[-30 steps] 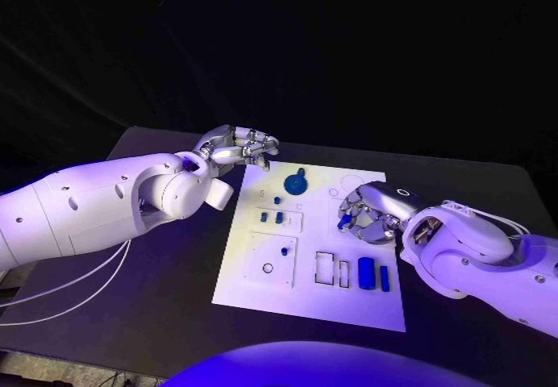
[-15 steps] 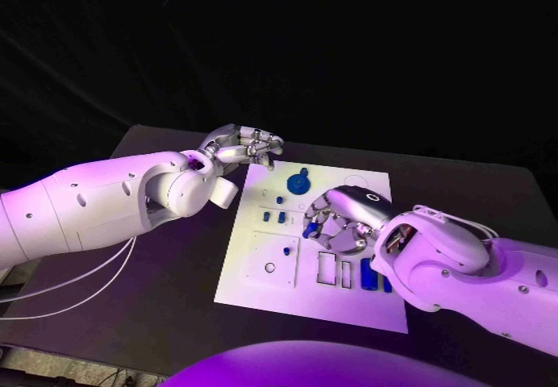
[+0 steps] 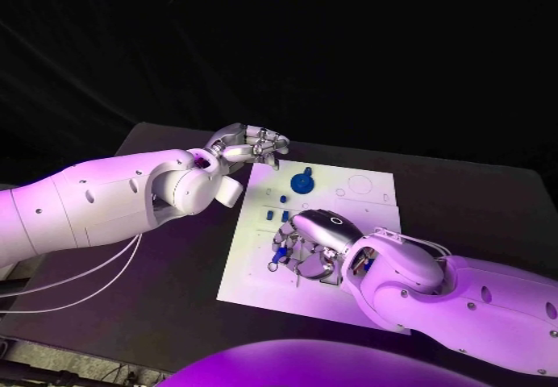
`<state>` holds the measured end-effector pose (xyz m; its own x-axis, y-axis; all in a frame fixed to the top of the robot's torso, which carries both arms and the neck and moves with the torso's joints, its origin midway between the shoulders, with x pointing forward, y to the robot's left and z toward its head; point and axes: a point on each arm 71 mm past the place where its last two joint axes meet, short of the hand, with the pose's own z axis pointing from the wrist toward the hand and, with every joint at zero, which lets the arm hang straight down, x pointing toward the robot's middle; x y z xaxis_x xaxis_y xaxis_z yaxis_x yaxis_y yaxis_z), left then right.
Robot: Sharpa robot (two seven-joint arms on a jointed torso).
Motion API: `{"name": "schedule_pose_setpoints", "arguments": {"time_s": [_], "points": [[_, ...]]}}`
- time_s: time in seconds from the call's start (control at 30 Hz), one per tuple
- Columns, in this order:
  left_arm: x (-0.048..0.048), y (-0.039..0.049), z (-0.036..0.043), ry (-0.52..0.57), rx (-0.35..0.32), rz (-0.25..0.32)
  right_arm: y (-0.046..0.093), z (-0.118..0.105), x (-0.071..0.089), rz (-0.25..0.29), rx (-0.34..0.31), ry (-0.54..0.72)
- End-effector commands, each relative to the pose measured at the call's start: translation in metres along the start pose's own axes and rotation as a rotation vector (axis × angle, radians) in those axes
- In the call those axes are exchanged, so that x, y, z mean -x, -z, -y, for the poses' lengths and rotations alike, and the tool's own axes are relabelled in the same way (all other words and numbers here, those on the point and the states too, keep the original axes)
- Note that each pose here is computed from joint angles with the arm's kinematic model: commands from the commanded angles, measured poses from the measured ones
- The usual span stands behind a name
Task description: Assemble the parts on the task board
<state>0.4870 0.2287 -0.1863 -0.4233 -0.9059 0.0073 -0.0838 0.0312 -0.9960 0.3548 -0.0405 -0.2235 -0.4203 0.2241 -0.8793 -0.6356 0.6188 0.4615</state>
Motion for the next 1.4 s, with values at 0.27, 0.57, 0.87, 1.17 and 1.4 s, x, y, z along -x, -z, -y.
{"name": "schedule_pose_setpoints", "arguments": {"time_s": [0.27, 0.57, 0.87, 1.17, 1.4], "points": [[-0.0041, -0.0015, 0.0007, 0.011, -0.004, -0.024, -0.009, -0.002, -0.016, -0.037, 0.030, 0.053], [-0.0042, -0.0016, 0.0006, 0.011, -0.002, -0.025, -0.014, -0.001, -0.022, -0.047, 0.021, 0.071], [-0.0039, -0.0014, 0.0005, 0.011, -0.001, -0.026, -0.016, 0.002, -0.027, -0.063, 0.008, 0.079], [-0.0036, -0.0010, 0.0005, 0.012, 0.000, -0.026, -0.016, 0.006, -0.030, -0.084, -0.005, 0.123], [-0.0034, -0.0008, 0.0005, 0.012, 0.000, -0.026, -0.016, 0.008, -0.029, -0.077, -0.023, 0.144]]}}
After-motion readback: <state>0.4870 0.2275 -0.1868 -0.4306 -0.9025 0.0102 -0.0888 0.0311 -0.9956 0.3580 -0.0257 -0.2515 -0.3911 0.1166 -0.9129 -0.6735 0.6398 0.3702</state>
